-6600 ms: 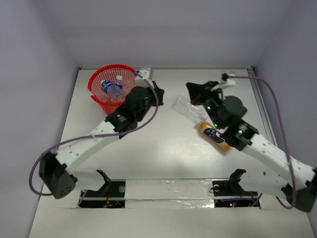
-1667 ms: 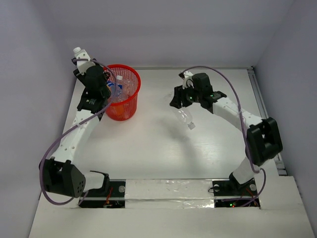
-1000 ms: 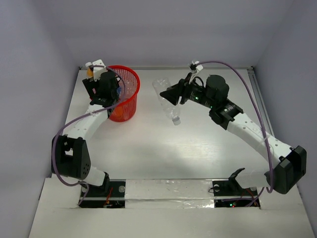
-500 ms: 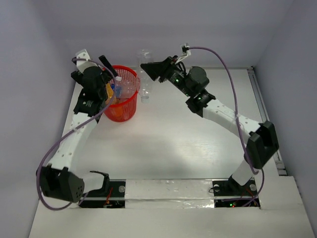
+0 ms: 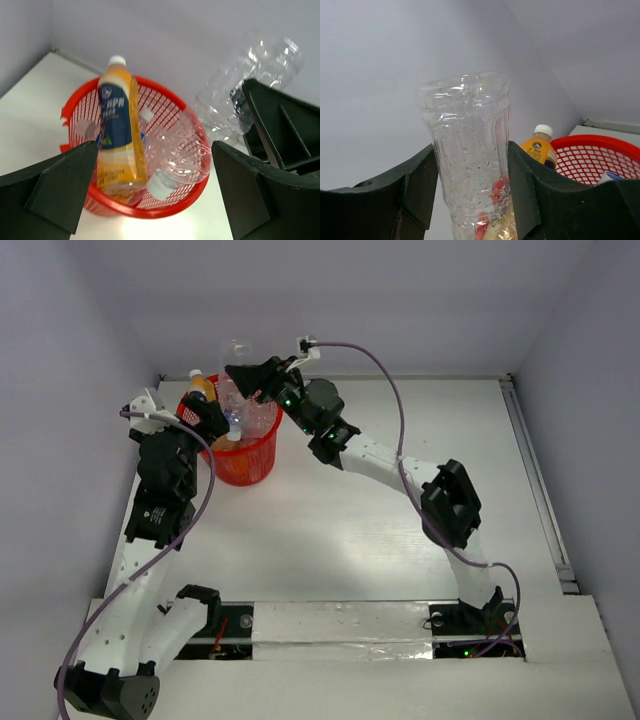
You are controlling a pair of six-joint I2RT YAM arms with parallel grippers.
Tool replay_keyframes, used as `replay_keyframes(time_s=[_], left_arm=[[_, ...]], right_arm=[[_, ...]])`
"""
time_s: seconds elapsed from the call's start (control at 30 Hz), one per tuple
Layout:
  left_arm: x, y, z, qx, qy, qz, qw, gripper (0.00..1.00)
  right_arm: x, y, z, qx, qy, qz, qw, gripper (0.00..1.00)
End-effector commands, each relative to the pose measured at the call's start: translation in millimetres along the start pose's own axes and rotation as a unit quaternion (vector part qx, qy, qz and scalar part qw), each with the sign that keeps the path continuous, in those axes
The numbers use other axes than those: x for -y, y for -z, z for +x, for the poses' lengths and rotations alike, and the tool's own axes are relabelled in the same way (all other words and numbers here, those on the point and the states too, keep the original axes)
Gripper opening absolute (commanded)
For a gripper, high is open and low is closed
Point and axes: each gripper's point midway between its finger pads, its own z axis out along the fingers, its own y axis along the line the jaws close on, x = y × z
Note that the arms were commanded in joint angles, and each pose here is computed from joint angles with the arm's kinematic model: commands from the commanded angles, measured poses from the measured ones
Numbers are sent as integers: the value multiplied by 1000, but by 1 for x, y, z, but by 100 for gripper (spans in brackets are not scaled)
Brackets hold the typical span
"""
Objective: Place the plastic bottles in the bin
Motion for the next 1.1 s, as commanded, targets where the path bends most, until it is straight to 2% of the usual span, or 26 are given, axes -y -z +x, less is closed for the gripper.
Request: replay_keyframes(time_s=[0.0,0.07,0.3,0.63,0.73,0.77,0.87,1.07], left_arm=[[1,2,12,-13,4,15,1000,97],[2,5,9,-5,12,20,1000,94],[1,9,7,4,17,24,1000,92],[-7,7,13,2,11,7,1000,91],[-8,5,15,0,8,3,1000,91],[-8,5,15,0,8,3,1000,91],[-8,5,14,0,9,3,1000,91],[-3,14,3,9,21,16,1000,92]], right_arm=[[-31,-7,-8,45,59,-3,997,41],[-17,-2,6,38,84,16,996,41],[13,13,16,36,131,58,989,43],[31,21,46,4,193,68,979,47],[27,22,58,-14,202,55,978,51],[26,21,59,-18,204,53,977,58],[27,24,64,-31,208,49,976,68],[18,35,70,-45,195,35,979,72]])
